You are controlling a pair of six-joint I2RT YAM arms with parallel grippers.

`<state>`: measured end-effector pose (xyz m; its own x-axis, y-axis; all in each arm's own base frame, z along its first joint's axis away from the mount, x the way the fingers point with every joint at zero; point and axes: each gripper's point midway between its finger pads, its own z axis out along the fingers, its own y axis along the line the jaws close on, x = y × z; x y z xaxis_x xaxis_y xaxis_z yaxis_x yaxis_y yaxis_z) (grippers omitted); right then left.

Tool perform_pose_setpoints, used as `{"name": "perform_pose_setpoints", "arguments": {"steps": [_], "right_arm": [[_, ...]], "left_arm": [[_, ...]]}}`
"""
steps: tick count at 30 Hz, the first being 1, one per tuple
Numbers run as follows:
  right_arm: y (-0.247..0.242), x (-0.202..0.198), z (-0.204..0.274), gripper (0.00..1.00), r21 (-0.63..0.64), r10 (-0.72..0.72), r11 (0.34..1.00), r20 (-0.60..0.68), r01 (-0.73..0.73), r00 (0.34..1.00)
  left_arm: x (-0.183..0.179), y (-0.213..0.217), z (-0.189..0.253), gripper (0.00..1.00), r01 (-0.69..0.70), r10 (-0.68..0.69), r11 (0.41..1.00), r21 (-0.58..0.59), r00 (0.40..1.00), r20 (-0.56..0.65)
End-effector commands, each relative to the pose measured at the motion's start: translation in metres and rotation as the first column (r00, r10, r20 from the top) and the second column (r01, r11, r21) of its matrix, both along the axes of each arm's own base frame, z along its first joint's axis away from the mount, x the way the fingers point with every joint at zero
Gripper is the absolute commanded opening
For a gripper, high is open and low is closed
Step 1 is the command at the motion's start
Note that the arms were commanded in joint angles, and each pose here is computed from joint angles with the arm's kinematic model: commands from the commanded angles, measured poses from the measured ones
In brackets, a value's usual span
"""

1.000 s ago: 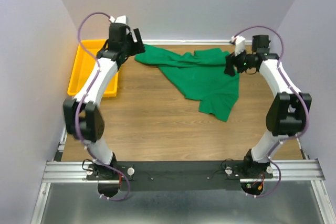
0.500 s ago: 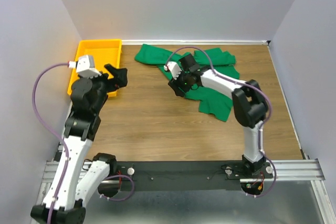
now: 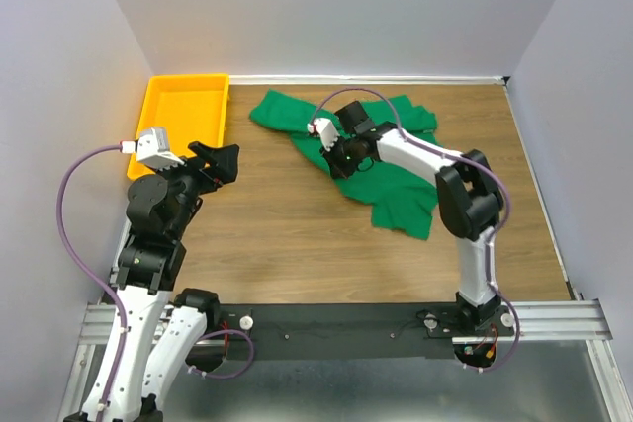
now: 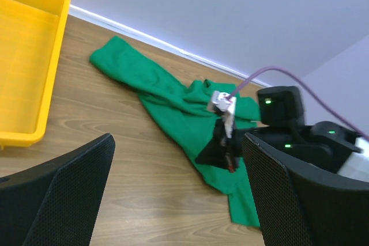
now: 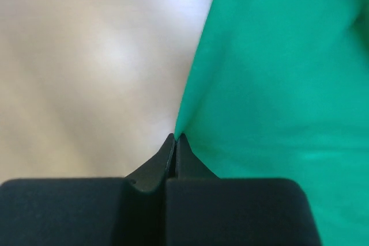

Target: Fold and stack the t-shirts

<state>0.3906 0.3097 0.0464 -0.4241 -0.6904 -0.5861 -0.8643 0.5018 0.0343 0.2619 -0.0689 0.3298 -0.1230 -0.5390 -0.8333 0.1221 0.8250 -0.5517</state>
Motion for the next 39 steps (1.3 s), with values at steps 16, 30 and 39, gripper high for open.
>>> {"name": "perform_pose_setpoints", "arguments": {"steps": [16,30,39], "right_arm": [[-0.135,0.021,0.057,0.66,0.075,-0.372,0.926,0.001,0.371,0.928],[-0.058,-0.11,0.079,0.63,0.24,0.131,0.966,-0.147,-0.093,0.98],[-0.069,-0.11,0.03,0.62,0.1,-0.051,0.992,-0.214,0.074,0.975]], "left_arm": [[-0.004,-0.076,-0.105,0.84,0.342,-0.396,0.909,-0.239,0.888,-0.235],[-0.028,-0.109,-0.153,0.84,0.378,-0.478,0.868,-0.321,0.813,-0.333],[-0.031,-0.108,-0.156,0.84,0.369,-0.472,0.868,-0.331,0.82,-0.324]]}}
